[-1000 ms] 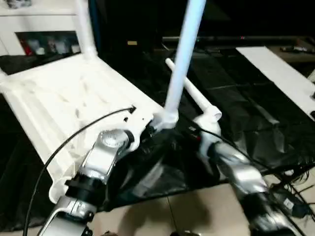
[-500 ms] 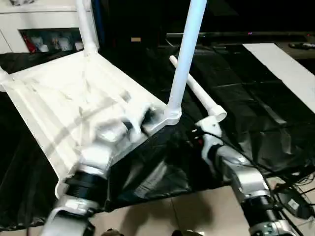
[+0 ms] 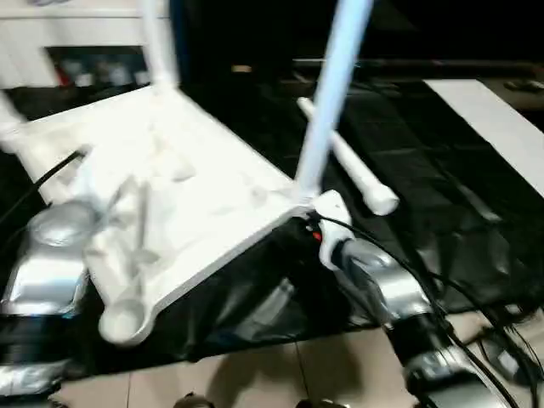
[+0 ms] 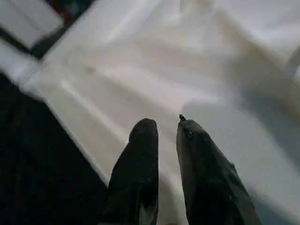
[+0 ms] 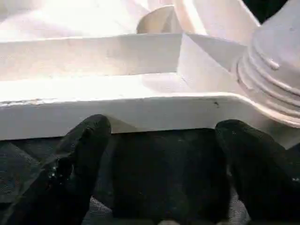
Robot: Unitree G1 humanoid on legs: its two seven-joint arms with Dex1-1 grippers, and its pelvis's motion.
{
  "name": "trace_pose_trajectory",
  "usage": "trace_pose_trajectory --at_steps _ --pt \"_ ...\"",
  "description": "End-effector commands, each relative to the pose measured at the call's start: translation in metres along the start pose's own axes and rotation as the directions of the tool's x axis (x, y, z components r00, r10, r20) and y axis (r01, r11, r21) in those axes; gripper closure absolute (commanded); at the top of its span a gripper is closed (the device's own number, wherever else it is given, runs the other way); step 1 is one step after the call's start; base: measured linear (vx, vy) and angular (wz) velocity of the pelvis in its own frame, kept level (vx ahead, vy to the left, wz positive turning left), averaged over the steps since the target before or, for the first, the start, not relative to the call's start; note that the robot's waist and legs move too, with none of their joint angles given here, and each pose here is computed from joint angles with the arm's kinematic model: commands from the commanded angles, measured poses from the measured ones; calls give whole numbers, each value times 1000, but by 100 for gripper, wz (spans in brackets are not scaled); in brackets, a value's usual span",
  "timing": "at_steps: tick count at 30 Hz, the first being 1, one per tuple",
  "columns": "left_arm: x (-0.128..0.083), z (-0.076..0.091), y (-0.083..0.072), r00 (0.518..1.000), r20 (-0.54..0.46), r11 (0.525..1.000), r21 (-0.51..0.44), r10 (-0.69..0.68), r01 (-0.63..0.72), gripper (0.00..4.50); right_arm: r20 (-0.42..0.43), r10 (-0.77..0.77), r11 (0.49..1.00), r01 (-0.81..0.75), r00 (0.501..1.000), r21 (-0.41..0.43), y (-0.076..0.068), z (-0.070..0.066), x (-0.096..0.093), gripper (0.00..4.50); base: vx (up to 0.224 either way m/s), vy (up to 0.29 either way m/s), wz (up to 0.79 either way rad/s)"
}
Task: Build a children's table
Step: Rotate table base
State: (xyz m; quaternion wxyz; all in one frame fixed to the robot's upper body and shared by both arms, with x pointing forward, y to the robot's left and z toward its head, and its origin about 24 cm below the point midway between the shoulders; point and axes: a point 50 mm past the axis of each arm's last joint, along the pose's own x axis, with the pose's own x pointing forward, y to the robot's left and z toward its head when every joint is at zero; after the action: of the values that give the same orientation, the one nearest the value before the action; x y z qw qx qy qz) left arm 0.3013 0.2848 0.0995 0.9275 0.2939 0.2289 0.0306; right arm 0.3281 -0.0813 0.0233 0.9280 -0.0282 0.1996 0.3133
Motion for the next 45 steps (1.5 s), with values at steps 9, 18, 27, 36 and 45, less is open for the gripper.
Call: trace_pose_trajectory --at_steps 9,18,27,36,45 --pt "-13 -35 -34 907 -254 924 96 -337 370 366 -27 -47 998 48 999 43 -2 7 19 36 0 0 0" --pt "-52 -6 -69 645 -152 641 83 -749 763 366 0 26 1000 -26 1000 17 15 27 35 36 0 0 0" --pt "-64 20 -106 529 -90 518 124 -844 847 366 7 173 985 -173 985 -19 50 39 51 36 0 0 0" --pt "-20 36 -105 772 -25 762 143 -635 632 366 35 75 997 -75 997 1 48 42 53 36 0 0 0" --pt "-11 56 -87 853 204 871 0 -480 491 338 189 -107 989 86 976 119 -13 47 23 36 0 0 0"
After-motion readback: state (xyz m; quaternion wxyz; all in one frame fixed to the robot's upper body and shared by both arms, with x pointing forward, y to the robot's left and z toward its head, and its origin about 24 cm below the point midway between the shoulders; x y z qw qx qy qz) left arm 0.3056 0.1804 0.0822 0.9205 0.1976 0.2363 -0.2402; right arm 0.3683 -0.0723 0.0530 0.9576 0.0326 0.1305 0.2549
